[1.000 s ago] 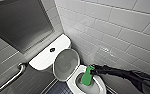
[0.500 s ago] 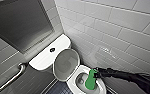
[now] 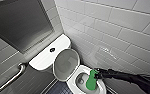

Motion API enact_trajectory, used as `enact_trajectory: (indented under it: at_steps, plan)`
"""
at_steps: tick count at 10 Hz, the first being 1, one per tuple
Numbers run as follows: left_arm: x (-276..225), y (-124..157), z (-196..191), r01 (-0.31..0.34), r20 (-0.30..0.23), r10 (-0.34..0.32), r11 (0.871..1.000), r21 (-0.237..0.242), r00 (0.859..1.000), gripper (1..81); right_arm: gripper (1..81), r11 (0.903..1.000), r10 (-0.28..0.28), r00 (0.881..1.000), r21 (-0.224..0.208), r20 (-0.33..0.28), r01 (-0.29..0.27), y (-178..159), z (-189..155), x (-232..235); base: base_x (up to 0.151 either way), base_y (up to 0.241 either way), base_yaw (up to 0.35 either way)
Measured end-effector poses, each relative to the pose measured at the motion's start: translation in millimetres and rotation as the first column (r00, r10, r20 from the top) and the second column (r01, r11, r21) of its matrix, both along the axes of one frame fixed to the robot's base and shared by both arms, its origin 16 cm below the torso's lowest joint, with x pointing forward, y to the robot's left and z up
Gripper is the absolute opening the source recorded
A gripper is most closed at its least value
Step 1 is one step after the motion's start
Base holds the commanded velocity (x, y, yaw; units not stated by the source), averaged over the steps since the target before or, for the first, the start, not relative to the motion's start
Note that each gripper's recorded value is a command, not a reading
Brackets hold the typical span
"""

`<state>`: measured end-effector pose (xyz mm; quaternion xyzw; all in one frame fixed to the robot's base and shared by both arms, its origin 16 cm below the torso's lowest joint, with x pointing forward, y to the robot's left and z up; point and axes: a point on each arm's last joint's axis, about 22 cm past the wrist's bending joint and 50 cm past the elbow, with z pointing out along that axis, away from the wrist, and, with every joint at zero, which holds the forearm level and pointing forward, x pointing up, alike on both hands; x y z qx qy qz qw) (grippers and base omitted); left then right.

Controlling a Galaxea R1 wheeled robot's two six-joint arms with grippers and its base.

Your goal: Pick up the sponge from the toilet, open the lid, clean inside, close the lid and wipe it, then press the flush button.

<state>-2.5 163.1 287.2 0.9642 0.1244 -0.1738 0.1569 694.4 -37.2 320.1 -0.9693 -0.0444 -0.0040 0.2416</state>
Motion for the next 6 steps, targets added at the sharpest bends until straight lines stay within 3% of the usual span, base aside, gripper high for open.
enact_trajectory:
  at_steps: [6]
  plan:
    - [-0.1,-0.8,0.2,0.0,-0.001,0.0,1.0,-0.001,1.0,81.1,1.0,0.9999,-0.012,1.0,-0.001,-0.008,0.012,-0.7,-0.1,-0.4,0.0,0.0,0.0]
